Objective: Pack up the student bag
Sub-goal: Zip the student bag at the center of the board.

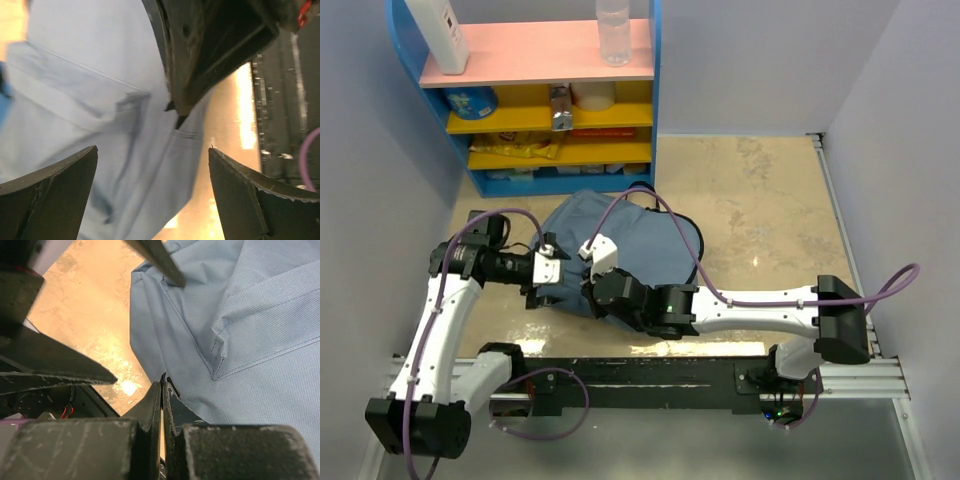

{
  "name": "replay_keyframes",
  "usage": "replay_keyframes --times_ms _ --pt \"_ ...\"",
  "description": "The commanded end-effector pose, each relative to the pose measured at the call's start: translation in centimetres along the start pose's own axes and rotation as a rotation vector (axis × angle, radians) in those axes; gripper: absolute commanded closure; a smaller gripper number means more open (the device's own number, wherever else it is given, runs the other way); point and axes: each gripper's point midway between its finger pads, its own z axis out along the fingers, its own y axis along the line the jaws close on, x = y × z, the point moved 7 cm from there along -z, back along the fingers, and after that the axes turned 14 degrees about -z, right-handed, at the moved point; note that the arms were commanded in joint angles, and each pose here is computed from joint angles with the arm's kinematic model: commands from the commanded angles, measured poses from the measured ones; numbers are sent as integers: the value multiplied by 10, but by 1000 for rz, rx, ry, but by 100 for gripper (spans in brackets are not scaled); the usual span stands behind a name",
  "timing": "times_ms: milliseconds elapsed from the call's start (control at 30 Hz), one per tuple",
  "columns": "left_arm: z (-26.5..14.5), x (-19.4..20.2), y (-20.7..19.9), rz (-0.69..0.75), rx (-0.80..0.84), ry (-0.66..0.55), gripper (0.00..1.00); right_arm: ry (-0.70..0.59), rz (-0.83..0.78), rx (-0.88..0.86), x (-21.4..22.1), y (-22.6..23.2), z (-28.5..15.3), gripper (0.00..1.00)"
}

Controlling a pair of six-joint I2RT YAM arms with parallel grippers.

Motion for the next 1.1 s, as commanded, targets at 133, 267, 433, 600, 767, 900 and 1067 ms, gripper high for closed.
replay_keyframes --times_ms 133,267,433,600,767,900,1067 --pt "25 19 -7 -103 136 -56 5 -245 173 -28 -63 0 -27 100" --pt "36 20 -2 -99 157 -59 6 -252 180 -35 -65 1 -27 100" --pt "49 19 2 -97 176 -50 8 -247 180 -46 -64 4 -25 100" --pt "57 27 5 -109 181 -15 14 -257 186 -43 -67 1 -28 100" --pt "60 30 8 -104 172 -5 36 -257 189 -43 -66 0 -31 100" --pt "60 29 6 -97 164 -2 56 -254 197 -36 -64 -2 -33 100" --pt "55 25 8 -74 125 7 75 -236 202 4 -57 -12 -41 100"
